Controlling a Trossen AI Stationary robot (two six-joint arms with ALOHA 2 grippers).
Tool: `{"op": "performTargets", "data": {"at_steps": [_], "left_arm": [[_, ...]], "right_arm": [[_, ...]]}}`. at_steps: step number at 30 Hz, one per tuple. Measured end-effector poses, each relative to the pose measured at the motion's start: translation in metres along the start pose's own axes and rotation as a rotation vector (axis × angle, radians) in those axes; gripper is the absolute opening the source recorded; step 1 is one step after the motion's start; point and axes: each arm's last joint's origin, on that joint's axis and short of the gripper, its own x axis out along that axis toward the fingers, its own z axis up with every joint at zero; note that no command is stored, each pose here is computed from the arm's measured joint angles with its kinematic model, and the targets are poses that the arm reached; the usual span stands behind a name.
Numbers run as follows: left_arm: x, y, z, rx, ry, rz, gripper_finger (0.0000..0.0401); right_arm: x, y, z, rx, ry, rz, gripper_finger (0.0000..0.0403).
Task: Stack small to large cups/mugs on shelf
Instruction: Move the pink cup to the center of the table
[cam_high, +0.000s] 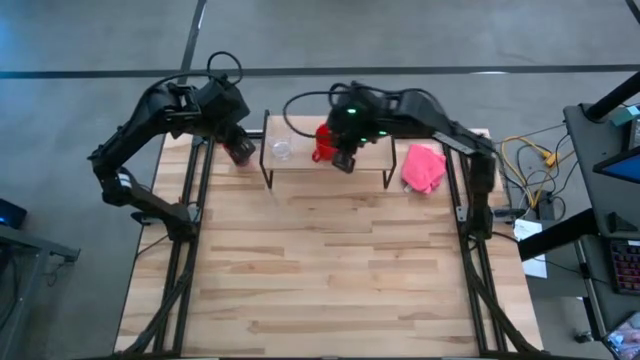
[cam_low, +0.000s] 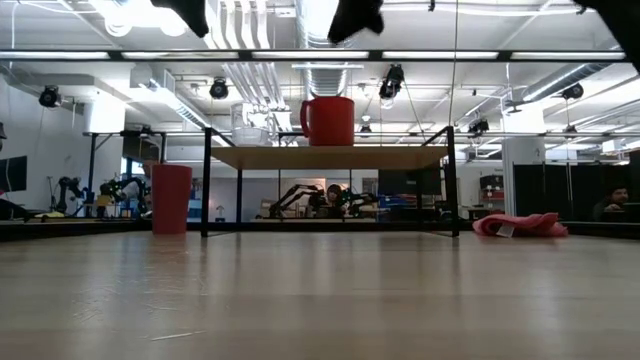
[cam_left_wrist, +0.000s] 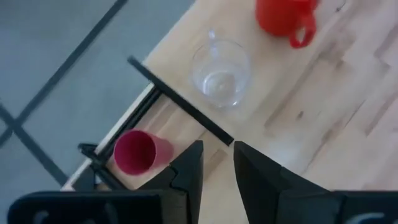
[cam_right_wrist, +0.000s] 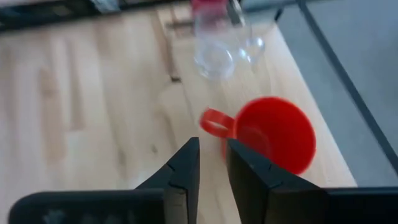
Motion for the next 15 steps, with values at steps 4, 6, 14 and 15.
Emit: {"op": "performTargets", "data": {"at_steps": [4, 6, 14, 15], "left_arm": [[0.006, 0.000, -0.005, -0.007, 0.036, 0.022, 0.0075], [0.016, -0.001, -0.008, -0.030, 0.068, 0.049, 0.0075], [0.073, 0.001, -0.031, 0.018, 0.277, 0.260, 0.0075], [0.080, 0.003, -0.035, 0.018, 0.311, 0.275, 0.0075]], "right_arm": [[-0.048, 0.014, -0.004, 0.014, -0.097, 0.034, 0.0068], [-0.066, 0.020, -0.007, 0.025, -0.132, 0.051, 0.0070], [-0.110, 0.033, -0.019, 0.031, -0.213, 0.100, 0.0070], [-0.112, 0.034, -0.019, 0.028, -0.212, 0.103, 0.0069]]}}
